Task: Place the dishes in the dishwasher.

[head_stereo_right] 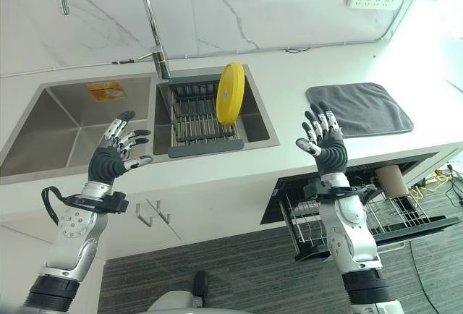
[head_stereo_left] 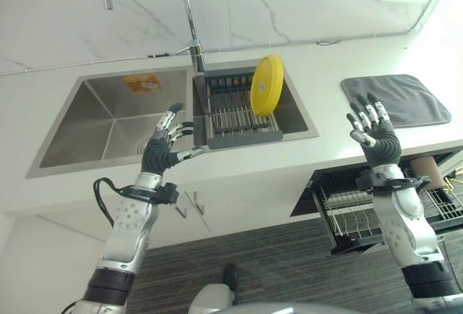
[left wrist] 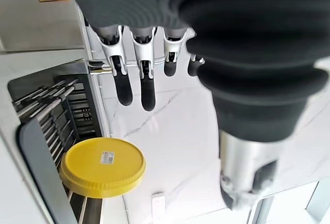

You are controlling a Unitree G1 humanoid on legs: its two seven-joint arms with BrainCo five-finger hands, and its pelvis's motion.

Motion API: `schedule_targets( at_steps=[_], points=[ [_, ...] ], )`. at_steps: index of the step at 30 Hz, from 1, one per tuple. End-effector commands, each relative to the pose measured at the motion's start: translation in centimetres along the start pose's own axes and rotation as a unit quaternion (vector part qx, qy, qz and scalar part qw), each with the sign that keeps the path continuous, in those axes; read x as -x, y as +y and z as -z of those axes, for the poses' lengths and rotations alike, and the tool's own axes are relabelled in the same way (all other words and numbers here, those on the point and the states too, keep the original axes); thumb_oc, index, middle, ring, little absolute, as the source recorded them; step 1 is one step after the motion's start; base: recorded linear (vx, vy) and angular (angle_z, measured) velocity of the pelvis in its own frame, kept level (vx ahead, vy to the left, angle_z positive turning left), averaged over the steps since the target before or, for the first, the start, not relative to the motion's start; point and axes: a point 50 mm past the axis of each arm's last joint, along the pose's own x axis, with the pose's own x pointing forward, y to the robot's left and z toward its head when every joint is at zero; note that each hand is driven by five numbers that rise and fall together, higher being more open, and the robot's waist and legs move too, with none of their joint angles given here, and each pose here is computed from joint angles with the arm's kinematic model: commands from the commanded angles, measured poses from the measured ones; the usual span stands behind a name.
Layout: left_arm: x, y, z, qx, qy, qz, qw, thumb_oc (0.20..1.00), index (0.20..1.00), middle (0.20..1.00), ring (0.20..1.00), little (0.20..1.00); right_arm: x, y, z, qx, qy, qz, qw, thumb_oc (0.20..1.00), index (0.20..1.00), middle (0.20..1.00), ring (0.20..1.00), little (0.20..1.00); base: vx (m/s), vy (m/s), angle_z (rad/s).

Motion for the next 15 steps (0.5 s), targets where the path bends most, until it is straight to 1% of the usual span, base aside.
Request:
schedule_targets(
  at_steps=[1,6,12,15],
  points=[
    [-1.3,-0.9,-1.9,-0.005,-0.046,0.047,0.998,1.000,1.000,1.000,1.000,1.000,-2.3,0.4,-1.3,-0.045,-0.021,-0.007,0.999,1.000,1.000,1.000,1.000,1.000,0.07,-0.006,0.07],
    [-1.6,-1.4,-2.5,0.000,-0.054,0.071,0.996,1.000,1.000,1.000,1.000,1.000,-3.5,0.7,-0.6,-0.061,0.001,-0.003,0.998,1.000,1.000,1.000,1.000,1.000,0.08,-0.005,0.11],
    [-2.0,-1.7,-3.0,0.004,-0.061,0.095,0.994,1.000,1.000,1.000,1.000,1.000,-5.3,-0.2,-1.3,-0.038,-0.002,0.021,0.999,1.000,1.000,1.000,1.000,1.000,0.08,-0.012,0.13],
    [-2.0,-1.7,-3.2,0.006,-0.065,0.100,0.993,1.000,1.000,1.000,1.000,1.000,-5.6,-0.2,-1.3,-0.033,-0.001,0.025,0.999,1.000,1.000,1.000,1.000,1.000,0.08,-0.015,0.05]
  ],
)
